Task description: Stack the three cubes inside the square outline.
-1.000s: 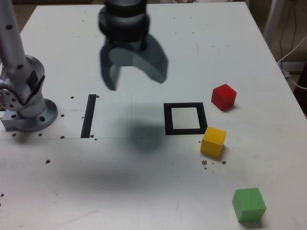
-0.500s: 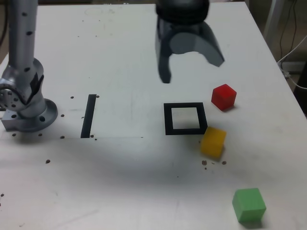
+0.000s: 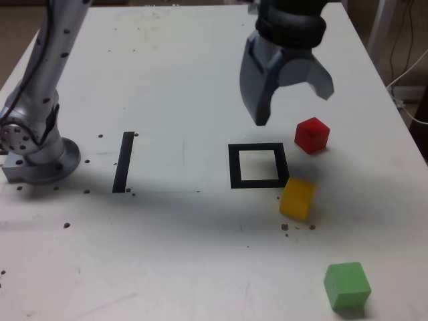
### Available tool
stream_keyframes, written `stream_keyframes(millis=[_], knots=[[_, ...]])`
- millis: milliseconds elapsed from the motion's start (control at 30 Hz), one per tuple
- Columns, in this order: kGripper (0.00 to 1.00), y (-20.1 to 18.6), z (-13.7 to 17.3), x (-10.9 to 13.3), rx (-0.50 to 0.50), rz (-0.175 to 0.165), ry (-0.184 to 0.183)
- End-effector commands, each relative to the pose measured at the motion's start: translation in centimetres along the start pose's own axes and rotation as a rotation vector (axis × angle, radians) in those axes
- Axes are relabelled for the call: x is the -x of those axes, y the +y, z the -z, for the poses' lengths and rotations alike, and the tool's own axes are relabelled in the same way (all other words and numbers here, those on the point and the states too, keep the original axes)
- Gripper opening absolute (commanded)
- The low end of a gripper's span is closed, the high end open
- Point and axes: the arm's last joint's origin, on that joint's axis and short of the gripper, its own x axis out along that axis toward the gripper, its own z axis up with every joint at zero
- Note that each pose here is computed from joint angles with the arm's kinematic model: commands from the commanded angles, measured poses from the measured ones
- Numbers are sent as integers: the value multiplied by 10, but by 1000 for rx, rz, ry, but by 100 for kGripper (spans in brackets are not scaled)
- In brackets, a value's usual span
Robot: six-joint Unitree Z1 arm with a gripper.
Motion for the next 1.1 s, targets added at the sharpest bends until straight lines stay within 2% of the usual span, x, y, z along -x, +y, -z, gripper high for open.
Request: stream_keyframes(millis=[0,300,833,967,1067], knots=[[99,-1,-8,-6,10,6,29],[99,-5,-35,-20,23,29,43],[96,22,-82,-53,48,75,83],[92,27,-89,-61,50,85,99],[83,28,-92,-65,51,94,111]])
